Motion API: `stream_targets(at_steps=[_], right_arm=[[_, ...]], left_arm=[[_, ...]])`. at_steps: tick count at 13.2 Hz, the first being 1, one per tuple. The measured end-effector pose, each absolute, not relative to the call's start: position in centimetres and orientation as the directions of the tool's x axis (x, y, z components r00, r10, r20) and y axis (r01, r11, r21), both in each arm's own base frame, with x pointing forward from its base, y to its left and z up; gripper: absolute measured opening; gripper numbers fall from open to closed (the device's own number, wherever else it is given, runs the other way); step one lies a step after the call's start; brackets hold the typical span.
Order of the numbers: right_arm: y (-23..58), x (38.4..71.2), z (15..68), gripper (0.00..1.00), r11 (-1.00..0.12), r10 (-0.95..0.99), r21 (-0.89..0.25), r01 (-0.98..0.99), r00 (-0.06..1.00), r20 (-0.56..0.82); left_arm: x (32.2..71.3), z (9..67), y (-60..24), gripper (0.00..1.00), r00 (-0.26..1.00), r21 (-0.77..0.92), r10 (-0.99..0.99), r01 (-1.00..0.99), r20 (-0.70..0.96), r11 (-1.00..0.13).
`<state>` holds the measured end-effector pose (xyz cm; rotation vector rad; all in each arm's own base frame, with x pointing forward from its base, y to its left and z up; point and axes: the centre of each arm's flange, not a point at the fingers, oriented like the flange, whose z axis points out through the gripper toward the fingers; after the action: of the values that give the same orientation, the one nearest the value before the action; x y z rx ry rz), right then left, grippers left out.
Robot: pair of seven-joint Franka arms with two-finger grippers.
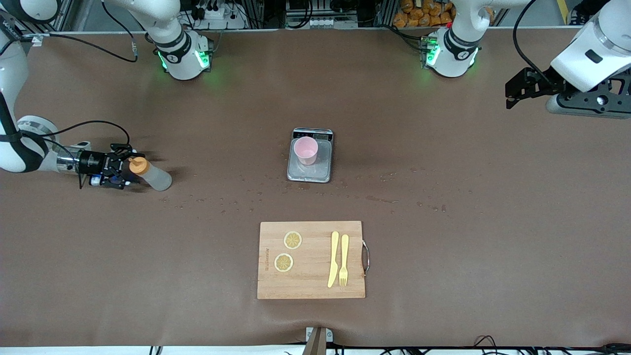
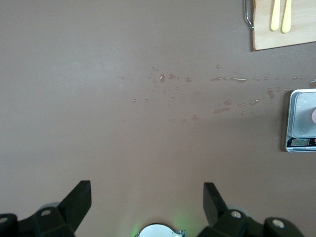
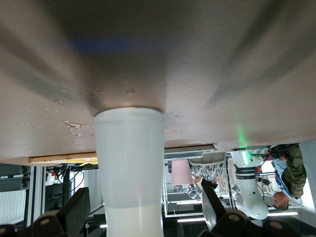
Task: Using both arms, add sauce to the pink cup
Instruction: 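Grasp the white sauce bottle with the right gripper, then lift the sauce bottle with the right gripper toward the pink cup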
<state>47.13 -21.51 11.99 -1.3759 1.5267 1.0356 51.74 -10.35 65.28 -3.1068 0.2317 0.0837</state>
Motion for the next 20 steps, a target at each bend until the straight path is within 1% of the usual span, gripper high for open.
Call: stream_targets(at_steps=[3, 9, 12, 13, 14, 15, 16, 20], right_arm=[[-20.7, 47.5, 10.8, 1.0, 0.078, -0.324, 0.036, -0.996, -0.059, -0.944], [-19.1, 48.5, 10.3, 1.0, 0.091, -0.323, 0.022, -0.996, -0.05, -0.945], [-18.2, 49.0, 10.2, 0.96, 0.082, -0.324, 0.0, -0.997, -0.026, -0.946], [-18.0, 49.0, 10.1, 0.85, 0.074, -0.324, -0.013, -0.997, -0.012, -0.946], [-18.0, 49.0, 10.1, 0.71, 0.07, -0.324, -0.02, -0.997, -0.003, -0.946], [-18.0, 49.0, 10.1, 0.61, 0.07, -0.324, -0.023, -0.997, -0.001, -0.946], [-18.0, 49.0, 10.1, 0.57, 0.069, -0.324, -0.024, -0.997, 0.0, -0.946], [-17.7, 49.3, 10.2, 0.54, 0.065, -0.326, -0.02, -0.998, -0.002, -0.946]], left_arm=[[51.7, 65.3, -10.6, 1.0, 0.987, -0.021, -0.151, -0.153, -0.055, -0.988], [51.8, 65.1, -10.5, 1.0, 0.987, -0.021, -0.148, -0.15, -0.059, -0.989], [51.9, 65.1, -10.5, 1.0, 0.987, -0.021, -0.148, -0.149, -0.059, -0.989], [51.9, 65.1, -10.5, 1.0, 0.987, -0.021, -0.148, -0.149, -0.058, -0.989], [51.9, 65.1, -10.5, 1.0, 0.987, -0.021, -0.148, -0.149, -0.058, -0.989], [51.9, 65.1, -10.5, 1.0, 0.987, -0.021, -0.148, -0.149, -0.057, -0.989], [51.9, 65.1, -10.4, 1.0, 0.987, -0.021, -0.147, -0.148, -0.057, -0.989], [51.9, 65.2, -10.2, 1.0, 0.988, -0.021, -0.143, -0.144, -0.054, -0.989]])
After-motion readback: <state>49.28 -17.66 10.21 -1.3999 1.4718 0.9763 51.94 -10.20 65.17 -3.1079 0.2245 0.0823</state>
